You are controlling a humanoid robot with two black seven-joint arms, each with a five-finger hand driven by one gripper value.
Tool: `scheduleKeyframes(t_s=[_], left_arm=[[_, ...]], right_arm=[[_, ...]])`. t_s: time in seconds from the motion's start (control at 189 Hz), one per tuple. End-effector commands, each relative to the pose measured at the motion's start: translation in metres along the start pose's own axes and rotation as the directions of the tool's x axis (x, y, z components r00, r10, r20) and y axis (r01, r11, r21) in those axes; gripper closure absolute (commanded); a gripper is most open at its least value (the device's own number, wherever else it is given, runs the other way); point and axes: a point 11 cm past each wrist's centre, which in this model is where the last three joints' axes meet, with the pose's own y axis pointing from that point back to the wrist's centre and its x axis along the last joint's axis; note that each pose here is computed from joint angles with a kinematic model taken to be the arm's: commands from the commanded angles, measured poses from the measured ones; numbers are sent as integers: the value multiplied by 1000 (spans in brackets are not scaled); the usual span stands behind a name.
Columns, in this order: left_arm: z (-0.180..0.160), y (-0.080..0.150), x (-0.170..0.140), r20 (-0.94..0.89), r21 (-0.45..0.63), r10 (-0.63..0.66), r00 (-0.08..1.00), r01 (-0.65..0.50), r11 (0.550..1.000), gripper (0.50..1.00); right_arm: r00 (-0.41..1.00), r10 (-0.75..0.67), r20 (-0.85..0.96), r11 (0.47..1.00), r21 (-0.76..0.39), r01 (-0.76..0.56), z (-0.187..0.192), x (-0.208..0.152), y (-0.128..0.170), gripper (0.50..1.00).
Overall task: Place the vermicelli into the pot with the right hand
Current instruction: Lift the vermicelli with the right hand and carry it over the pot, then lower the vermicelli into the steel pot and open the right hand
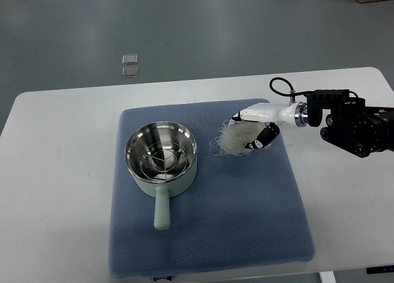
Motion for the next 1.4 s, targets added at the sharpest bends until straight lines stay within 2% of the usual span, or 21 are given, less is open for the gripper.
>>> scheduleKeyframes(t_s=[0.0,0.17,0.45,0.689,0.843,1.097,1.394], left_arm=[[0,0,0,0,0,0,1000,0,1000,500],[0,0,0,0,0,0,1000,0,1000,500],[0,0,0,0,0,0,1000,0,1000,500],[0,0,0,0,0,0,1000,0,1000,500],[0,0,0,2,0,0,1000,0,1000,500],[0,0,0,0,0,0,1000,0,1000,500],[0,0,0,0,0,0,1000,0,1000,500]], right_arm=[[1000,15,-4,1000,2,-15,0,5,1,1000],[999,34,0,999,17,-34,-1,11,3,1000],[990,116,-84,993,48,-112,-18,63,4,1000],[972,164,-170,982,117,-145,-58,123,1,1000],[965,152,-212,973,203,-109,-105,150,-12,1000],[967,41,-252,941,335,48,-171,148,-15,1000],[961,-2,-278,910,398,117,-205,129,-36,1000]])
